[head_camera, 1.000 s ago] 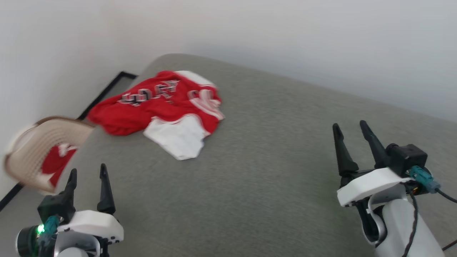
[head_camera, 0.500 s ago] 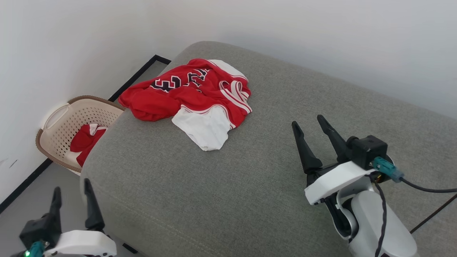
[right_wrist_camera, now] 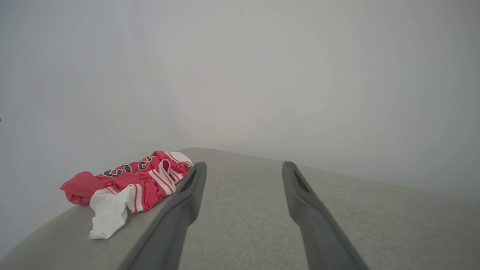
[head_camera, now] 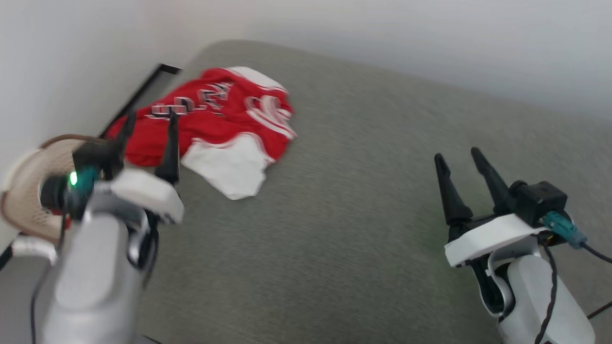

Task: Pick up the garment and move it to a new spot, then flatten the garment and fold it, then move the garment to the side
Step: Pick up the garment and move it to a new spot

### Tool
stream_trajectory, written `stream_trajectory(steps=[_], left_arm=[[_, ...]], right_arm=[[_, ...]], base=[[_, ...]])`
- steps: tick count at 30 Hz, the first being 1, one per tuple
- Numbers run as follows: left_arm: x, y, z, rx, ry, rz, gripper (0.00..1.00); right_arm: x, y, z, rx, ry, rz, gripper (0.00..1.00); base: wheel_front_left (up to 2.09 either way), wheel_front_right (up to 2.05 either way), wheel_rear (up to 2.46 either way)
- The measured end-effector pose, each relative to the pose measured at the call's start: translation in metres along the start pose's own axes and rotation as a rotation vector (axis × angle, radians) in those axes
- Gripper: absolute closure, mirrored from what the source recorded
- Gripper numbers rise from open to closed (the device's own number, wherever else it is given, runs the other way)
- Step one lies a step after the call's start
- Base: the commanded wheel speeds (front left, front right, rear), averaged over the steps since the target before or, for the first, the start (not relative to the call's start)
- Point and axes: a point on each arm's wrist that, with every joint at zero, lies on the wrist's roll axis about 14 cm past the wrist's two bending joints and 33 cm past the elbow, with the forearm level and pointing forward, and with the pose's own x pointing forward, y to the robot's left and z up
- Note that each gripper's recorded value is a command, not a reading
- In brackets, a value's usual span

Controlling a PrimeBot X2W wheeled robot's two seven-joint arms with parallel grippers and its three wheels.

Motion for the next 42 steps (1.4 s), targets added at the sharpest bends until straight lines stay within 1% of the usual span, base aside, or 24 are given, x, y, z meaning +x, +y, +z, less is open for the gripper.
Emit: stream_trajectory(steps=[2,3,4,7,8,10,13,16,18,20,25,28,31,34,39,40,41,42], left_arm=[[0.029,-0.011,-0.001,0.056,0.034,-0.057,0.00],[0.042,-0.015,-0.005,0.056,0.062,-0.069,0.00],[0.054,-0.018,-0.011,0.035,0.096,-0.071,0.00],[0.085,-0.030,-0.035,-0.083,0.221,-0.066,0.00],[0.093,-0.031,-0.045,-0.106,0.274,-0.064,0.00],[0.105,-0.028,-0.063,-0.119,0.373,-0.053,0.00],[0.114,-0.026,-0.097,-0.093,0.564,-0.057,0.00],[0.115,-0.046,-0.132,-0.151,0.759,-0.082,0.00],[0.114,-0.060,-0.150,-0.165,0.867,-0.110,0.00],[0.112,-0.068,-0.166,-0.155,0.964,-0.129,0.00],[0.123,-0.070,-0.191,-0.122,1.047,-0.128,0.00],[0.126,-0.080,-0.208,-0.132,1.084,-0.133,0.00],[0.133,-0.082,-0.220,-0.127,1.104,-0.121,0.00],[0.135,-0.083,-0.231,-0.114,1.142,-0.111,0.00],[0.134,-0.085,-0.243,-0.122,1.196,-0.104,0.00],[0.134,-0.086,-0.244,-0.120,1.204,-0.106,0.27],[0.133,-0.087,-0.245,-0.127,1.211,-0.107,0.72],[0.134,-0.089,-0.244,-0.144,1.212,-0.110,1.00]], right_arm=[[-0.005,-0.020,-0.001,0.005,-0.005,-0.047,0.00],[-0.008,-0.029,-0.003,0.008,-0.001,-0.071,0.00],[-0.011,-0.038,-0.005,0.012,0.001,-0.093,0.00],[-0.020,-0.060,-0.007,0.020,-0.003,-0.149,0.00],[-0.024,-0.068,-0.009,0.023,-0.002,-0.171,0.00],[-0.032,-0.083,-0.011,0.030,0.000,-0.214,0.00],[-0.045,-0.102,-0.011,0.033,-0.004,-0.271,0.00],[-0.057,-0.120,-0.012,0.037,-0.005,-0.328,0.00],[-0.065,-0.131,-0.013,0.034,-0.004,-0.363,0.00],[-0.072,-0.140,-0.016,0.033,0.002,-0.389,0.00],[-0.077,-0.152,-0.014,0.036,-0.010,-0.425,0.00],[-0.085,-0.163,-0.015,0.040,-0.014,-0.461,0.00],[-0.091,-0.172,-0.017,0.038,-0.013,-0.489,0.00],[-0.093,-0.177,-0.019,0.037,-0.012,-0.504,0.00],[-0.097,-0.182,-0.020,0.033,-0.011,-0.520,0.00],[-0.097,-0.183,-0.019,0.031,-0.014,-0.522,0.00],[-0.096,-0.183,-0.019,0.031,-0.016,-0.522,0.00],[-0.095,-0.183,-0.018,0.025,-0.020,-0.518,0.00]], base=[[0.00,0.00,0.00],[0.00,0.00,0.00],[0.00,0.00,0.00],[0.00,0.00,0.00],[0.00,0.00,0.00],[0.00,0.00,0.00],[0.00,0.00,0.00],[0.00,0.00,0.00],[0.00,0.00,0.00],[0.00,0.00,0.00],[0.00,0.00,0.00],[0.00,0.00,0.00],[0.00,0.00,0.00],[0.00,0.00,0.00],[0.00,0.00,0.00],[0.00,0.00,0.00],[0.00,0.00,0.00],[0.00,0.00,0.00]])
